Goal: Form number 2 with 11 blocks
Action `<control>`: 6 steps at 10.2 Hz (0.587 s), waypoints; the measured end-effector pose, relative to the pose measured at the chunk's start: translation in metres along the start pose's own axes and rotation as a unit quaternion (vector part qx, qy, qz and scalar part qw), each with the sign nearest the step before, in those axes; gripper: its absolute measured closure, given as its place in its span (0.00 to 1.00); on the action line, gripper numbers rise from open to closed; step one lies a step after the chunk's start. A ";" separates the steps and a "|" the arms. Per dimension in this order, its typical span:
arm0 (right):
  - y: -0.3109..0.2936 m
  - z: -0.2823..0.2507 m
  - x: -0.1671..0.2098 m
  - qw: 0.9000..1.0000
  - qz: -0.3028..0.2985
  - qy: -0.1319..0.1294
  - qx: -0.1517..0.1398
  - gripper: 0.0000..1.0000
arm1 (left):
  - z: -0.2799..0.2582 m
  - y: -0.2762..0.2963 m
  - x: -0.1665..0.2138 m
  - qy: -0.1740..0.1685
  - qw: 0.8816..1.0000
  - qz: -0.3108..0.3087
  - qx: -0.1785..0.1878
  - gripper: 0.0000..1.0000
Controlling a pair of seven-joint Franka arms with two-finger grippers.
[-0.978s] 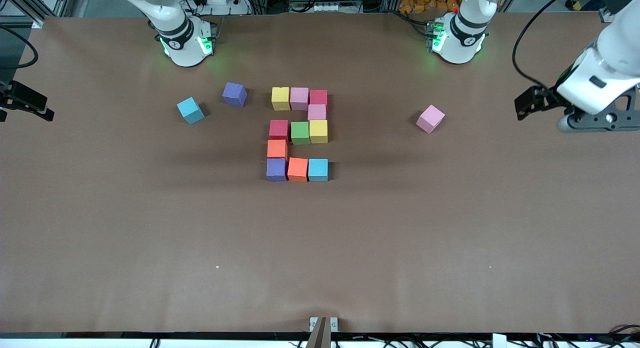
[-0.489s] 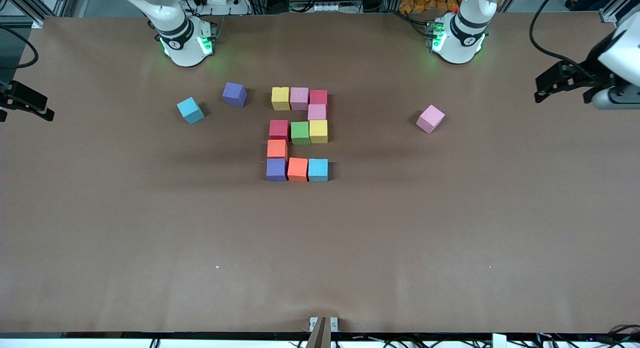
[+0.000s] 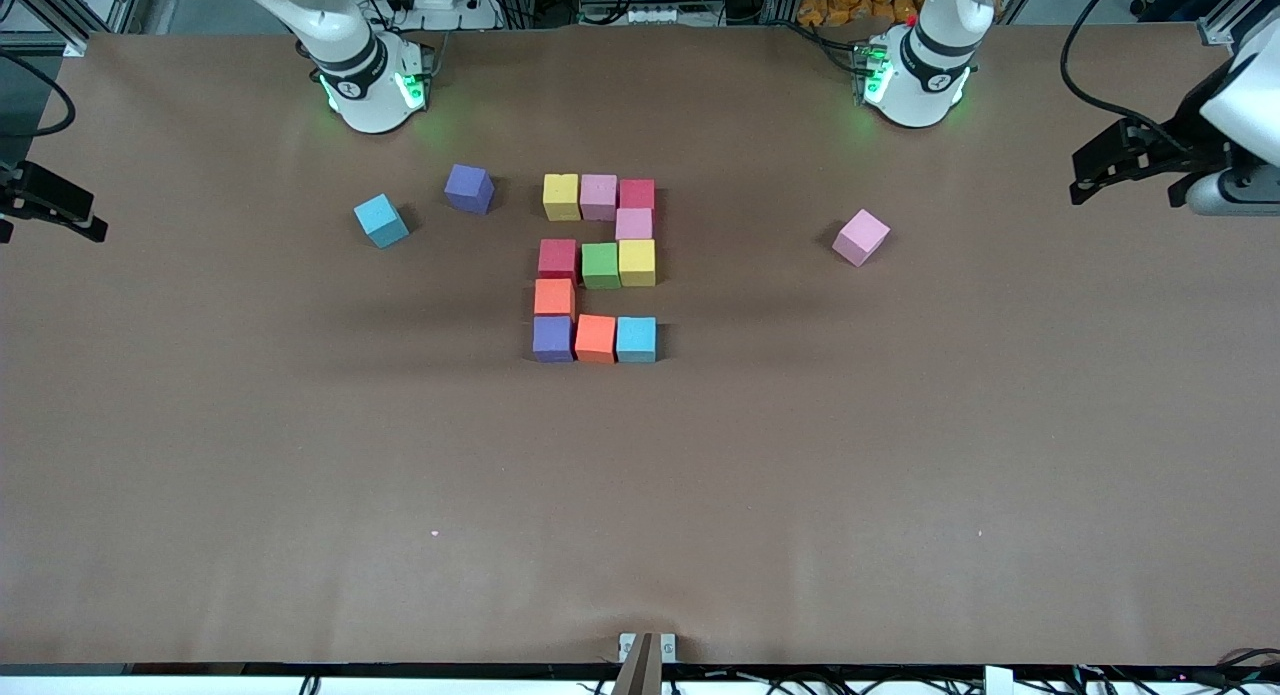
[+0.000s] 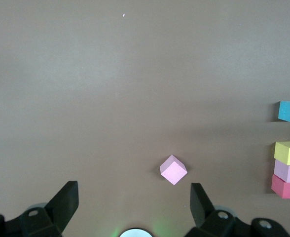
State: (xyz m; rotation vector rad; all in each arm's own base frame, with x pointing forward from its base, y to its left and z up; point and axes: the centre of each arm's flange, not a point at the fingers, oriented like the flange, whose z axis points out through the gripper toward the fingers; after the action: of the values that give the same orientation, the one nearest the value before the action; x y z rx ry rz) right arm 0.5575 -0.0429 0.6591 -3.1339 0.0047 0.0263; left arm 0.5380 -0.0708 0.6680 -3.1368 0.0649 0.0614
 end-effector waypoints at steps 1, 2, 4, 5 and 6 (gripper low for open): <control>0.000 0.000 0.000 1.000 0.000 0.000 0.000 0.00 | 0.001 0.002 0.000 -0.001 1.000 0.002 0.000 0.00; 0.000 0.000 0.000 1.000 0.000 0.000 0.000 0.00 | 0.001 0.002 0.000 -0.001 1.000 0.002 0.000 0.00; 0.000 0.000 0.000 1.000 0.000 0.000 0.000 0.00 | 0.001 0.002 0.000 -0.001 1.000 0.002 0.000 0.00; 0.000 0.000 0.000 1.000 0.000 0.000 0.000 0.00 | 0.001 0.002 0.000 -0.001 1.000 0.002 0.000 0.00; -0.001 0.000 0.000 1.000 -0.001 0.000 0.000 0.00 | 0.001 0.002 0.000 -0.001 1.000 0.002 0.000 0.00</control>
State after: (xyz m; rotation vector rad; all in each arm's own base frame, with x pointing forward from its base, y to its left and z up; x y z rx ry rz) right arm 0.5576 -0.0422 0.6591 -3.1335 0.0026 0.0258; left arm 0.5383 -0.0728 0.6672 -3.1365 0.0707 0.0636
